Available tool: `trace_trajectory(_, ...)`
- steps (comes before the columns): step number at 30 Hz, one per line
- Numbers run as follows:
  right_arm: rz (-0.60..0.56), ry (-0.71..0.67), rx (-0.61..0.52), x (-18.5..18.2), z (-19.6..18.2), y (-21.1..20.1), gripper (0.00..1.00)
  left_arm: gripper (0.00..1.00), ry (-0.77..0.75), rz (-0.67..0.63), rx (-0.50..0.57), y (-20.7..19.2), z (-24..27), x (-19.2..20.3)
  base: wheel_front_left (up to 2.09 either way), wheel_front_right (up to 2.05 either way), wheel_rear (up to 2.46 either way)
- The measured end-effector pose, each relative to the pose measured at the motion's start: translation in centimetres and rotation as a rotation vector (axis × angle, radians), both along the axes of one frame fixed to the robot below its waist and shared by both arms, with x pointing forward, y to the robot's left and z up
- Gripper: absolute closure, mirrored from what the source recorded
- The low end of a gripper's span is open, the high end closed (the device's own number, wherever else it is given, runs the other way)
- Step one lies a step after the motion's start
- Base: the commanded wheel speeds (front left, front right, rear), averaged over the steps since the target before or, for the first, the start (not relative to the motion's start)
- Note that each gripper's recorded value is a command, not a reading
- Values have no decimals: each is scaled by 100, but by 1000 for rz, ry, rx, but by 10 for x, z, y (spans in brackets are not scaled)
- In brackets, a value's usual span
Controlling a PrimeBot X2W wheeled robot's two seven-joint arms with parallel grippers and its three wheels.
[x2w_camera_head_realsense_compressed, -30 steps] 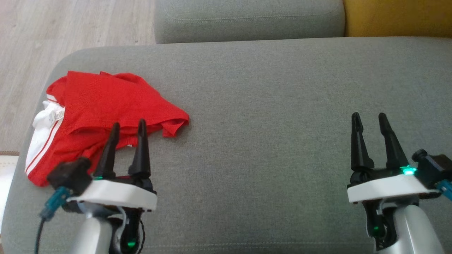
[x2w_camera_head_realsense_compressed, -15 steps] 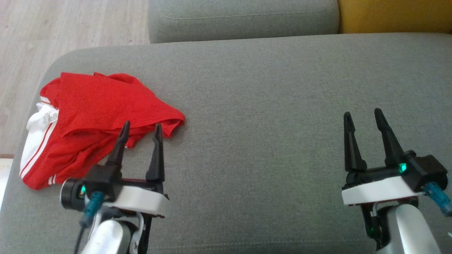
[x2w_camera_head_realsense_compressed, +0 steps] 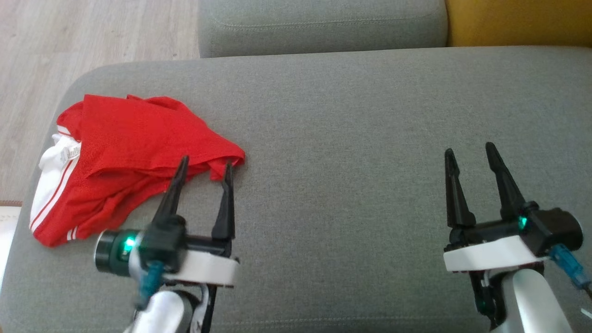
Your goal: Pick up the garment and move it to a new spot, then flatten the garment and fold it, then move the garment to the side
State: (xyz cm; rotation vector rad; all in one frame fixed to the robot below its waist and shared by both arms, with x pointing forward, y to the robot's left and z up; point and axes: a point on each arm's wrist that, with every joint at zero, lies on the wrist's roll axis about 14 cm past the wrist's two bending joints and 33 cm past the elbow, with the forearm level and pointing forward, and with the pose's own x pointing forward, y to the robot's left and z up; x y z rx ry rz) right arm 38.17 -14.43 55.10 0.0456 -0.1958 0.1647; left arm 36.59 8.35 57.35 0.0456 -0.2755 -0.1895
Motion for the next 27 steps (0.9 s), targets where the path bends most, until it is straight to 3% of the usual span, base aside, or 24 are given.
trace_trajectory(2,-1,10,30,0,-3,-1,0,0,17,7,-85,4,3,3,0,0,0)
trace_trajectory(9,-38,72,159,-6,-24,-14,0,0,71,42,-211,24,-10,4,0,0,0)
trace_trajectory(18,-78,168,301,-9,-53,-24,0,0,167,57,-267,41,-43,7,0,0,0)
trace_trajectory(27,-74,210,319,-11,-65,-20,0,0,182,59,-295,44,-47,7,0,0,0)
